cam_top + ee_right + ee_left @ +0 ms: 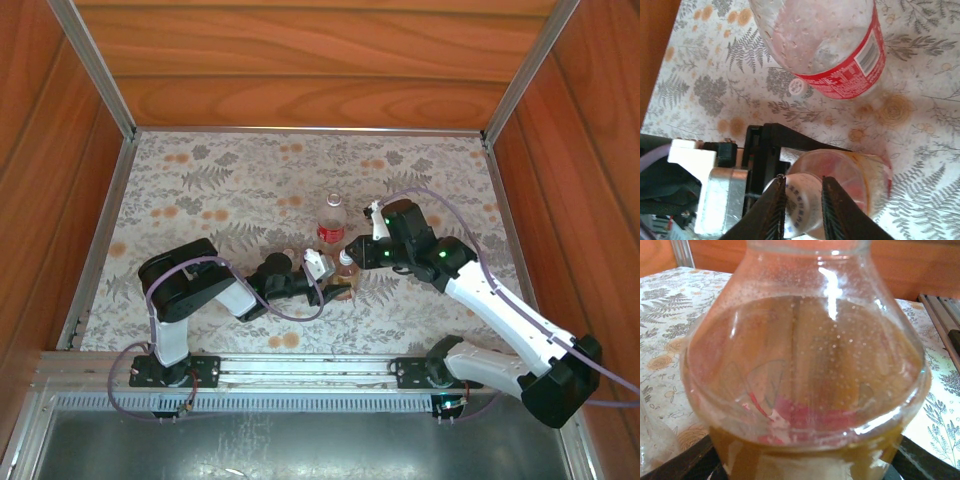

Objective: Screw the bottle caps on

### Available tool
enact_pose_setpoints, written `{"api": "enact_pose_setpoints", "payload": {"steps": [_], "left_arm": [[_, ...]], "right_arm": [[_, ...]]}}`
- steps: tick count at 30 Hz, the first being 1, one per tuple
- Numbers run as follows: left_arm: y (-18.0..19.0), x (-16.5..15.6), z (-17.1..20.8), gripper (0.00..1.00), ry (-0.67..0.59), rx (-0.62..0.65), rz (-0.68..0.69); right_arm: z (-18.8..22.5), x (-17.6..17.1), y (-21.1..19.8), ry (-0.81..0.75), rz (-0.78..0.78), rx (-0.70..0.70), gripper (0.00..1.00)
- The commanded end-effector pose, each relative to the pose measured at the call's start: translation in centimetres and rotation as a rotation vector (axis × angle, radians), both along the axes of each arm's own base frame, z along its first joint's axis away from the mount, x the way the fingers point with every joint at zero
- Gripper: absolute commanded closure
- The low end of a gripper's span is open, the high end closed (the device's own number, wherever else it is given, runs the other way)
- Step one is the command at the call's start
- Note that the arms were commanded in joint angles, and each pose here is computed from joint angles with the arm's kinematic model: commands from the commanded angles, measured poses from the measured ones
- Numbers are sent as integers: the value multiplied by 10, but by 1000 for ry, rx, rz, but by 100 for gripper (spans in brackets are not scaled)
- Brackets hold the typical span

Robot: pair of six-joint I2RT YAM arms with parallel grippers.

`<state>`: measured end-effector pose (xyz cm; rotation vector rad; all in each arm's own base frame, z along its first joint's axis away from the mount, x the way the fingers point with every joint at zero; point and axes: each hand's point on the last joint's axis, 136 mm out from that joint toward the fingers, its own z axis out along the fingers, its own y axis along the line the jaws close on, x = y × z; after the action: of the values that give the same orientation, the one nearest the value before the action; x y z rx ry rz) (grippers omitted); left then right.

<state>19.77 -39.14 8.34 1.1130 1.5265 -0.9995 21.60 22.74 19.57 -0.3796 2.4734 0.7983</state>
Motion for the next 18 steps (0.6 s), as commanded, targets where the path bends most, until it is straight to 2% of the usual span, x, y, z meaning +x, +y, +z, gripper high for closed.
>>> {"api": "enact_pose_setpoints", "payload": {"steps": [1,7,14,18], "left_arm": [[19,-17,-68,35,160,208,-12],[19,-17,-67,35,178,204,-6],[17,-13,-67,36,212,196,7],[17,-13,-67,36,200,199,3]], "right_arm": [[1,-1,1,7,24,-3,79],[-9,-15,-9,45,27,-28,87],[-14,-55,-11,122,122,28,91],[-3,-54,-16,76,102,43,89]]}}
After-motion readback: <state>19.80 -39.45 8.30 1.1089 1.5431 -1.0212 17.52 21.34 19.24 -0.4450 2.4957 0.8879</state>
